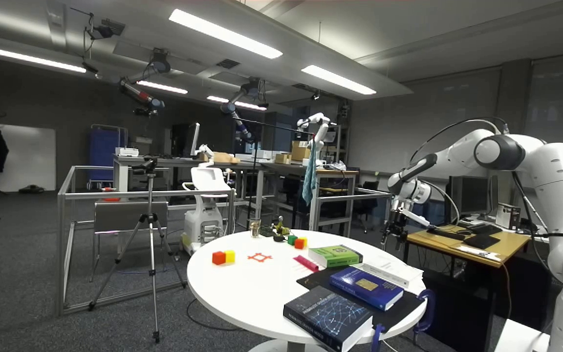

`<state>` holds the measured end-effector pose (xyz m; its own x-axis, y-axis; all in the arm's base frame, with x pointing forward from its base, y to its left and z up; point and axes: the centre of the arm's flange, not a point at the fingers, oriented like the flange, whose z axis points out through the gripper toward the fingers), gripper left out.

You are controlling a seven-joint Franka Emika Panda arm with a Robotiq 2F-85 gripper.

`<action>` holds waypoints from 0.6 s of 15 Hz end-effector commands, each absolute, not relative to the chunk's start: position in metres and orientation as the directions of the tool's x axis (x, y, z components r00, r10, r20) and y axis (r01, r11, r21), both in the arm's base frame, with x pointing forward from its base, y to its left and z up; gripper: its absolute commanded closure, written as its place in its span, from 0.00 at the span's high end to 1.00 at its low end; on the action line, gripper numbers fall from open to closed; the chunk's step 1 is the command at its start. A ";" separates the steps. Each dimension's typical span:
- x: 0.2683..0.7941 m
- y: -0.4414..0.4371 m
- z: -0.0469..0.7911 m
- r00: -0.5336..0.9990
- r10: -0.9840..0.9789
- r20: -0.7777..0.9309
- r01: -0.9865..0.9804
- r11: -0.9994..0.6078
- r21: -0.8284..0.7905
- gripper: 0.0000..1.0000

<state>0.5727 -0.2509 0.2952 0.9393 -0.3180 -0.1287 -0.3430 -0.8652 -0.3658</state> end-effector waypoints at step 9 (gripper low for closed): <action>0.589 -0.280 0.260 0.996 -0.079 -0.044 -0.090 -0.811 -0.578 1.00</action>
